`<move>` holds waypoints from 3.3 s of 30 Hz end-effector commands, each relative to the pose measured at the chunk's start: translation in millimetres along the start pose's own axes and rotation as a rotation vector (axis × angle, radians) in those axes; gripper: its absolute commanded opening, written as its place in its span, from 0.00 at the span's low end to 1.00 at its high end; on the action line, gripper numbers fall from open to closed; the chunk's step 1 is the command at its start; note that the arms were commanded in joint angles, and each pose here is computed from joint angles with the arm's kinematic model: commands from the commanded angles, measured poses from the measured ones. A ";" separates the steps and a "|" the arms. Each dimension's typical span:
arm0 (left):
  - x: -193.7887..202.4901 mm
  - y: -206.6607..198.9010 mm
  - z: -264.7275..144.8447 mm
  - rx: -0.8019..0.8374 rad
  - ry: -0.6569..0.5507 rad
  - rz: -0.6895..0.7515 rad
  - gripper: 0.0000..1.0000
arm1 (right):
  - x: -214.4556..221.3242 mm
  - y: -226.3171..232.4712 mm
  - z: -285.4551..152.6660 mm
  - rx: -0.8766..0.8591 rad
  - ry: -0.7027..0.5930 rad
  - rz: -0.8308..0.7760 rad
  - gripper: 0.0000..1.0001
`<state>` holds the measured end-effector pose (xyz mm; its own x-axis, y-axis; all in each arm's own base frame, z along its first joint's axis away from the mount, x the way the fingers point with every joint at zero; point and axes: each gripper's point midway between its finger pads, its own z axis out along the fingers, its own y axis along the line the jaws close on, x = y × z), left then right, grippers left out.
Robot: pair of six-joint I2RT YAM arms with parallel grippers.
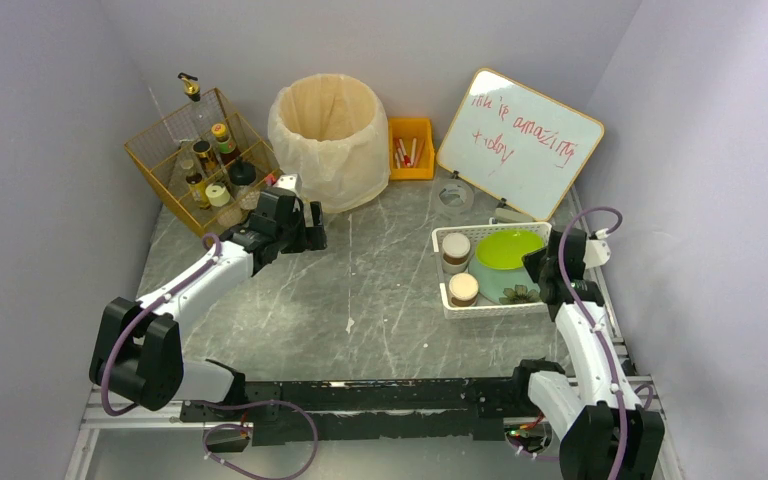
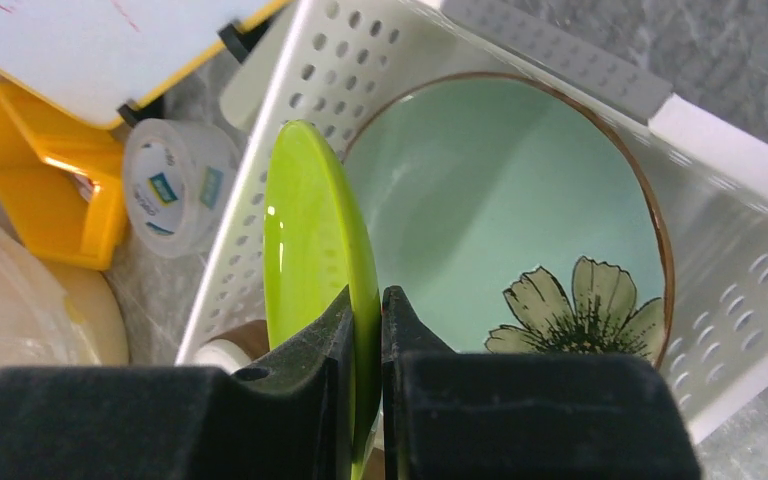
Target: Clear the kitchen counter
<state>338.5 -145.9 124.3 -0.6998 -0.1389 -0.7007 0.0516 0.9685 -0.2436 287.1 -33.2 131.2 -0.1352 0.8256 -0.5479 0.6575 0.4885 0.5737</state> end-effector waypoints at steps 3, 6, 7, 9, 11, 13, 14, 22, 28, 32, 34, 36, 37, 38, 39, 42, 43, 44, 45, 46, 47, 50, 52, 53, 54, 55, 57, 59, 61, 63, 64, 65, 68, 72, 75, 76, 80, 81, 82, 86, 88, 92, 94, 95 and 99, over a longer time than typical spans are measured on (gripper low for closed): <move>-15.7 -8.9 -6.2 0.038 -0.050 -0.007 0.97 | -1.4 2.2 0.5 -0.038 -0.021 0.035 0.00; -14.7 -8.2 -5.5 0.037 -0.050 -0.010 0.97 | 1.5 -6.7 4.8 -0.018 -0.027 0.009 0.00; -14.6 -8.7 -5.5 0.039 -0.050 -0.010 0.97 | 3.3 -8.7 6.7 -0.014 -0.024 0.001 0.00; -14.7 -8.1 -5.0 0.036 -0.049 -0.010 0.97 | 9.7 -11.6 10.9 -0.015 -0.005 -0.016 0.00; -13.9 -7.6 -4.1 0.032 -0.045 -0.010 0.97 | 16.0 -11.6 15.3 -0.028 0.018 -0.028 0.00; -12.5 -7.5 -2.6 0.032 -0.037 -0.009 0.97 | 21.1 -11.3 19.2 -0.033 0.042 -0.042 0.00; -12.2 -8.3 -1.7 0.033 -0.033 -0.008 0.97 | 22.2 -11.6 20.4 -0.031 0.047 -0.045 0.00; -7.9 -9.0 3.6 0.036 -0.009 -0.007 0.97 | 19.7 -21.3 28.5 -0.008 0.014 -0.068 0.05; -7.6 -8.7 5.2 0.031 -0.003 -0.002 0.97 | 22.1 -26.3 33.7 0.009 0.034 -0.074 0.16; -6.1 -8.6 5.7 0.031 0.000 -0.004 0.97 | 25.4 -33.5 35.6 0.029 0.046 -0.071 0.31; -5.9 -8.6 6.2 0.032 0.000 -0.005 0.97 | 25.7 -34.5 35.9 0.030 0.048 -0.067 0.35; -5.4 -9.2 6.6 0.035 0.003 -0.004 0.97 | 24.9 -35.6 35.9 0.032 0.047 -0.066 0.37; -5.4 -9.1 6.6 0.036 0.003 -0.005 0.97 | 24.0 -35.4 35.8 0.032 0.044 -0.068 0.38; -5.3 -9.1 6.5 0.035 0.003 -0.005 0.97 | 22.8 -35.9 35.7 0.033 0.040 -0.072 0.41; -5.5 -9.0 6.4 0.035 0.002 -0.004 0.97 | 21.9 -37.1 35.7 0.038 0.037 -0.076 0.44; -5.2 -8.5 6.1 0.032 0.002 -0.004 0.97 | 19.7 -40.8 36.0 0.056 0.030 -0.088 0.55; -5.2 -8.1 6.1 0.032 0.002 -0.005 0.97 | 19.4 -41.5 36.1 0.061 0.030 -0.088 0.57; -5.4 -8.4 5.9 0.033 0.002 -0.005 0.97 | 18.6 -41.2 36.1 0.062 0.030 -0.090 0.59; -5.0 -8.6 6.3 0.032 0.003 -0.004 0.97 | 17.9 -41.0 36.0 0.063 0.030 -0.091 0.61; -5.3 -8.4 6.3 0.032 0.002 -0.004 0.97 | 17.7 -40.5 35.9 0.062 0.031 -0.093 0.63; -4.9 -8.3 6.7 0.031 0.004 -0.004 0.97 | 17.6 -41.1 35.8 0.066 0.031 -0.095 0.66; -4.6 -7.9 7.1 0.028 0.006 -0.004 0.97 | 14.6 -43.6 35.4 0.084 0.023 -0.098 0.73; -4.9 -8.1 7.1 0.030 0.006 -0.003 0.97 | 12.3 -45.2 34.9 0.095 0.015 -0.102 0.77; -5.1 -8.0 7.0 0.030 0.006 -0.003 0.97 | 11.4 -45.9 34.5 0.100 0.012 -0.105 0.79; -5.0 -8.6 7.0 0.031 0.006 -0.002 0.97 | 9.6 -46.7 34.2 0.107 0.006 -0.108 0.81; -4.8 -8.8 6.8 0.033 0.007 -0.001 0.97 | 7.8 -47.2 33.7 0.113 0.001 -0.112 0.84; -5.1 -8.6 6.7 0.033 0.006 -0.002 0.97 | 3.6 -48.0 32.6 0.129 -0.012 -0.118 0.89; -6.6 -9.3 5.7 0.036 0.002 -0.002 0.97 | -1.7 -46.3 31.4 0.139 -0.022 -0.128 0.93; -7.2 -9.8 5.0 0.037 0.000 -0.003 0.97 | -6.4 -45.0 30.1 0.150 -0.031 -0.141 0.96; -9.2 -9.8 4.2 0.037 -0.006 -0.006 0.97 | -13.4 -40.3 27.8 0.148 -0.046 -0.155 0.98; -10.0 -10.7 3.6 0.040 -0.009 -0.005 0.97 | -17.8 -37.2 26.1 0.145 -0.057 -0.160 1.00; -11.3 -11.5 3.0 0.045 -0.013 -0.003 0.97 | -22.4 -34.4 24.4 0.142 -0.070 -0.168 1.00; -15.8 -16.2 1.0 0.070 -0.030 0.008 0.97 | -39.1 -26.8 17.3 0.132 -0.129 -0.190 1.00; -26.5 -20.6 -5.6 0.093 -0.070 0.024 0.97 | -57.3 -5.9 5.8 0.063 -0.185 -0.208 1.00; -35.5 -21.8 -10.7 0.096 -0.101 0.032 0.97 | -66.8 17.9 -2.1 -0.005 -0.185 -0.234 1.00; -38.5 -23.0 -12.8 0.101 -0.108 0.035 0.97 | -68.0 27.2 -3.0 -0.035 -0.175 -0.244 1.00; -46.6 -24.7 -20.5 0.108 -0.141 0.034 0.97 | -69.7 67.5 -8.5 -0.157 -0.106 -0.278 1.00; -48.3 -25.6 -22.5 0.114 -0.151 0.034 0.97 | -68.1 75.6 -9.1 -0.183 -0.083 -0.286 1.00; -51.2 -26.8 -25.3 0.122 -0.167 0.032 0.97 | -65.4 83.4 -9.9 -0.212 -0.060 -0.296 1.00; -61.3 -25.4 -35.3 0.118 -0.227 0.018 0.97 | -55.3 111.1 -13.8 -0.298 0.012 -0.356 1.00; -66.4 -23.3 -40.0 0.104 -0.244 0.015 0.97 | -49.3 124.5 -17.0 -0.337 0.043 -0.385 1.00; -76.1 -15.5 -45.8 0.046 -0.259 0.012 0.97 | -31.0 151.0 -24.3 -0.414 0.089 -0.445 1.00; -82.7 -10.5 -50.1 0.006 -0.262 0.014 0.97 | -23.4 161.4 -27.4 -0.432 0.096 -0.480 1.00; -86.0 -8.0 -53.0 -0.013 -0.266 0.015 0.97 | -11.8 167.1 -30.1 -0.447 0.112 -0.510 1.00; -103.8 -0.5 -70.7 -0.070 -0.307 0.025 0.97 | 6.0 184.9 -38.7 -0.484 0.102 -0.584 1.00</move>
<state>355.2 -135.9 206.5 -0.5295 -0.1695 -0.8312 0.0613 0.9696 -0.2367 373.6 53.0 234.7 -0.4672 0.4828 -0.7407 0.1510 0.8690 0.4712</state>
